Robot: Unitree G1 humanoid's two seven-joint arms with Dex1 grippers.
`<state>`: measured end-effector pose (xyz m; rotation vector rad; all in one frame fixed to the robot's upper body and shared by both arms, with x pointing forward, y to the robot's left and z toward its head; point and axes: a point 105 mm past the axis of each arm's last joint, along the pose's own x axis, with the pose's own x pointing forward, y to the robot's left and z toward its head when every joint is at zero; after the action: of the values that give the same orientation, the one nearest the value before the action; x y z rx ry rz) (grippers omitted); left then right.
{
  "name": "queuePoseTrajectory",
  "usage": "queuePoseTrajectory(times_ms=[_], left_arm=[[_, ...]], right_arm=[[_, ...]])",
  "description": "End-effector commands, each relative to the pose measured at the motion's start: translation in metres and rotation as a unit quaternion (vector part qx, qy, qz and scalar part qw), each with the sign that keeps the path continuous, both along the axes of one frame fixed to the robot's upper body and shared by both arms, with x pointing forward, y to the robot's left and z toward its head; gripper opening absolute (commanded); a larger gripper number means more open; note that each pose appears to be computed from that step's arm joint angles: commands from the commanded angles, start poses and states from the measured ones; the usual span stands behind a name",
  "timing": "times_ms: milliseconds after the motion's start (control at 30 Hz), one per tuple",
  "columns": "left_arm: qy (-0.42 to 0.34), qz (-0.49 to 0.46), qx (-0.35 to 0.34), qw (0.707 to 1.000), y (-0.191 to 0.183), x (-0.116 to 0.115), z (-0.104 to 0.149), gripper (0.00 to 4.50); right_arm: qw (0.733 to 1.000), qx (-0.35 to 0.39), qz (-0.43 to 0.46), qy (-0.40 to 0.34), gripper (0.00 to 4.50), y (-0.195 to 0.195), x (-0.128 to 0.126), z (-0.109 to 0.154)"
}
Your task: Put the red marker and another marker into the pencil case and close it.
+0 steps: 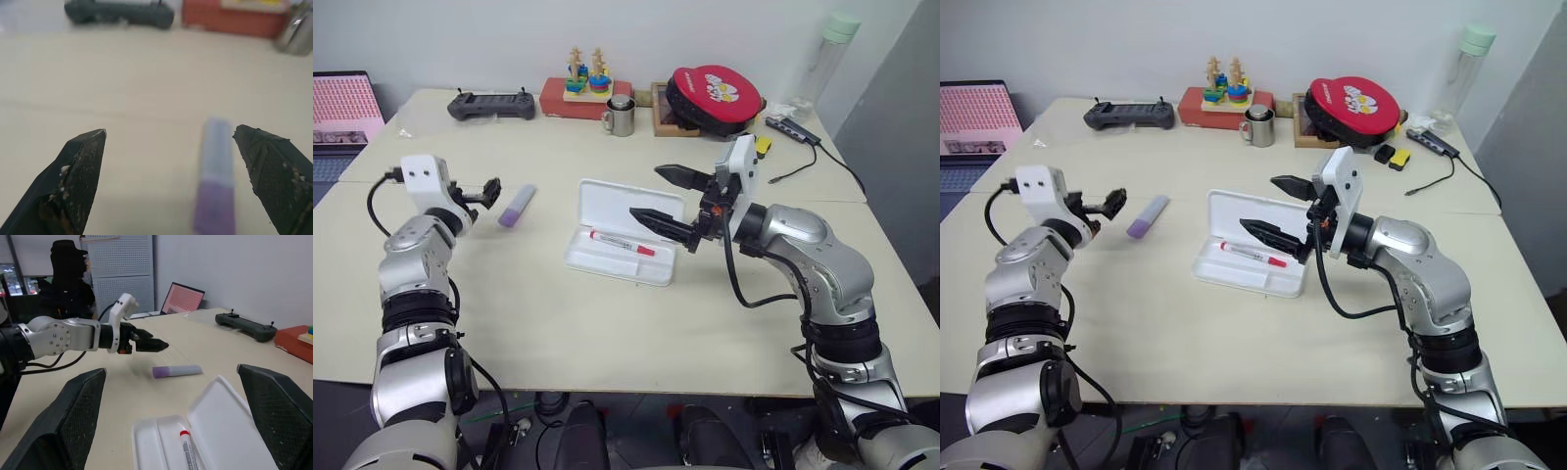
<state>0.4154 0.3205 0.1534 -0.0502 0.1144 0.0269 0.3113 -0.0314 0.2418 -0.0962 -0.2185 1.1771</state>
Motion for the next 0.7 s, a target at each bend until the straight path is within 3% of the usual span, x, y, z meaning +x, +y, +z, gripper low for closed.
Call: queuePoseTrajectory(times_ms=[33, 533, 700], left_arm=[[0.002, -0.052, 0.037, 0.998, -0.020, 0.008, 0.003, 4.48], [0.084, -0.061, 0.052, 0.993, -0.025, 0.013, -0.037, 4.48], [0.080, -0.069, 0.060, 0.993, -0.029, 0.015, -0.035, 3.65]], right_arm=[[0.999, 0.007, 0.025, -0.030, 4.50, 0.006, -0.009, 0.013], [0.999, 0.007, 0.012, -0.034, 4.50, 0.001, -0.009, 0.015], [0.999, 0.006, 0.007, -0.035, 4.50, 0.000, -0.009, 0.015]])
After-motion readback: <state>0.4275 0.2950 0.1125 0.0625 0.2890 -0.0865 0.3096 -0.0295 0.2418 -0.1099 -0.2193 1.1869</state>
